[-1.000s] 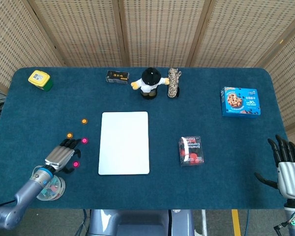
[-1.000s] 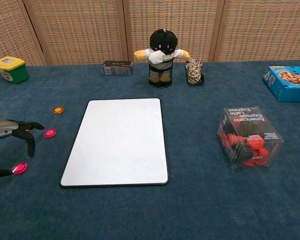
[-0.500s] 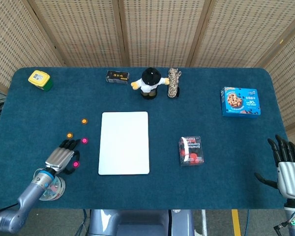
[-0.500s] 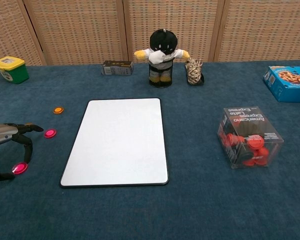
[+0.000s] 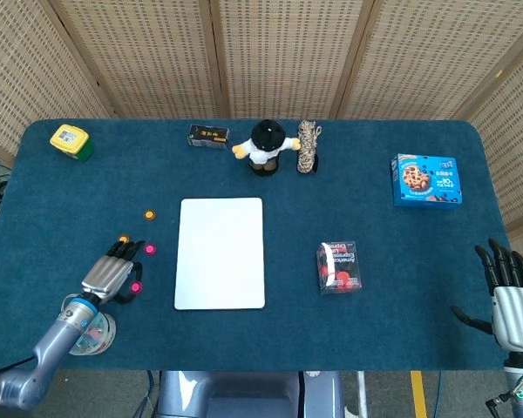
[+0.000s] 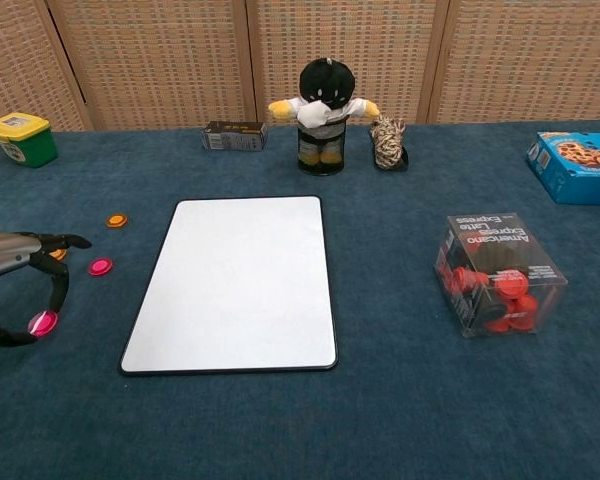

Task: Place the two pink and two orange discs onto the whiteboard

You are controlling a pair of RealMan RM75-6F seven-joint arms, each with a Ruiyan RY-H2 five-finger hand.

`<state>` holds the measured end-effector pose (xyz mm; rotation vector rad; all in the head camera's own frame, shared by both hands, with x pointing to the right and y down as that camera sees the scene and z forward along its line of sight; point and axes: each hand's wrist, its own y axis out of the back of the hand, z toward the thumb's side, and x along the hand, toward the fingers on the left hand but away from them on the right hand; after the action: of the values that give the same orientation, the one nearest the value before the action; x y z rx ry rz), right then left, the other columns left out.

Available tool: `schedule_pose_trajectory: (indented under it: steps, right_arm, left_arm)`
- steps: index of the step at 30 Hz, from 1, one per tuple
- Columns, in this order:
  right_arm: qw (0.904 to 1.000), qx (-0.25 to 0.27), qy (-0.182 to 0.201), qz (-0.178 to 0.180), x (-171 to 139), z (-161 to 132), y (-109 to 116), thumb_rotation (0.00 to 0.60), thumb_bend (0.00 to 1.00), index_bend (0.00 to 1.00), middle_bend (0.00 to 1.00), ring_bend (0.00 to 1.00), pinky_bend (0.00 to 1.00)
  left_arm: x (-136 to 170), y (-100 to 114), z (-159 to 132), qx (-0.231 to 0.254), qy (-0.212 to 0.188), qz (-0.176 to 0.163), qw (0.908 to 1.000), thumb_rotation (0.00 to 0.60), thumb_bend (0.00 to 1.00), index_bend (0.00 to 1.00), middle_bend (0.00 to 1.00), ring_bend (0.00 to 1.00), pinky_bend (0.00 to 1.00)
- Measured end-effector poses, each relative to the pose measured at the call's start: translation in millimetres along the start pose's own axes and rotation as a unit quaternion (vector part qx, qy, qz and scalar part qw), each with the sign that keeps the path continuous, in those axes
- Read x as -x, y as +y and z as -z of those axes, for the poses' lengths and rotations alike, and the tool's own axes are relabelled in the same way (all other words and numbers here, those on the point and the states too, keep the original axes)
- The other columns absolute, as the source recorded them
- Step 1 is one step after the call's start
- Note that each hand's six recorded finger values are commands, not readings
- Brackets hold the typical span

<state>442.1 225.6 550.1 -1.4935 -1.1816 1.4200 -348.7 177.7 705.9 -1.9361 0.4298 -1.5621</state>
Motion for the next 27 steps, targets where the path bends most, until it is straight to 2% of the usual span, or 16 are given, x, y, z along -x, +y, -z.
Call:
schedule_pose_trajectory:
  steps: [6, 11, 13, 15, 17, 18, 22, 27]
  right_arm:
    - [1.0000, 0.001, -0.002, -0.001, 0.6, 0.6, 0.1, 0.600, 0.00, 0.00, 0.00, 0.00, 0.00]
    - [1.0000, 0.003, -0.005, -0.002, 1.1, 2.1, -0.1, 0.600, 0.00, 0.00, 0.00, 0.00, 0.00]
    - [1.0000, 0.005, -0.006, -0.003, 1.2, 2.9, -0.3, 0.600, 0.00, 0.00, 0.00, 0.00, 0.00]
    - [0.9999, 0.007, -0.008, -0.004, 1.4, 4.0, -0.3, 0.600, 0.00, 0.00, 0.00, 0.00, 0.00]
    - [0.9999, 0.009, -0.010, -0.005, 1.6, 4.9, -0.3, 0.600, 0.00, 0.00, 0.00, 0.00, 0.00]
    - [0.9999, 0.011, -0.011, -0.006, 1.8, 5.4, -0.4, 0.600, 0.00, 0.00, 0.00, 0.00, 0.00]
    - [0.9998, 0.012, -0.013, -0.007, 2.0, 6.2, -0.4, 0.600, 0.00, 0.00, 0.00, 0.00, 0.00]
    - [0.9997, 0.017, -0.015, -0.010, 1.8, 6.8, -0.6, 0.600, 0.00, 0.00, 0.00, 0.00, 0.00]
  left_arm:
    - [-10.4, 33.8, -34.5, 0.000, -0.040, -0.027, 0.9988, 0.600, 0.29, 0.61, 0.00, 0.00, 0.00]
    - [-22.7, 46.1, -65.4, -0.023, -0.064, -0.034, 0.9971, 0.600, 0.28, 0.60, 0.00, 0.00, 0.00]
    - [-29.3, 45.9, -81.8, -0.029, -0.074, -0.029, 0.9964, 0.600, 0.27, 0.50, 0.00, 0.00, 0.00]
    - [-35.2, 43.6, -98.0, -0.034, -0.083, -0.024, 0.9957, 0.600, 0.22, 0.23, 0.00, 0.00, 0.00]
    - [-39.2, 41.4, -111.0, -0.035, -0.091, -0.022, 0.9950, 0.600, 0.19, 0.09, 0.00, 0.00, 0.00]
    - [-41.5, 41.0, -117.3, -0.033, -0.094, -0.024, 0.9948, 0.600, 0.18, 0.06, 0.00, 0.00, 0.00]
    - [-46.5, 43.8, -120.3, -0.021, -0.093, -0.035, 0.9948, 0.600, 0.19, 0.06, 0.00, 0.00, 0.00]
    - [-51.5, 49.3, -97.5, -0.007, -0.072, -0.045, 0.9964, 0.600, 0.28, 0.21, 0.00, 0.00, 0.00]
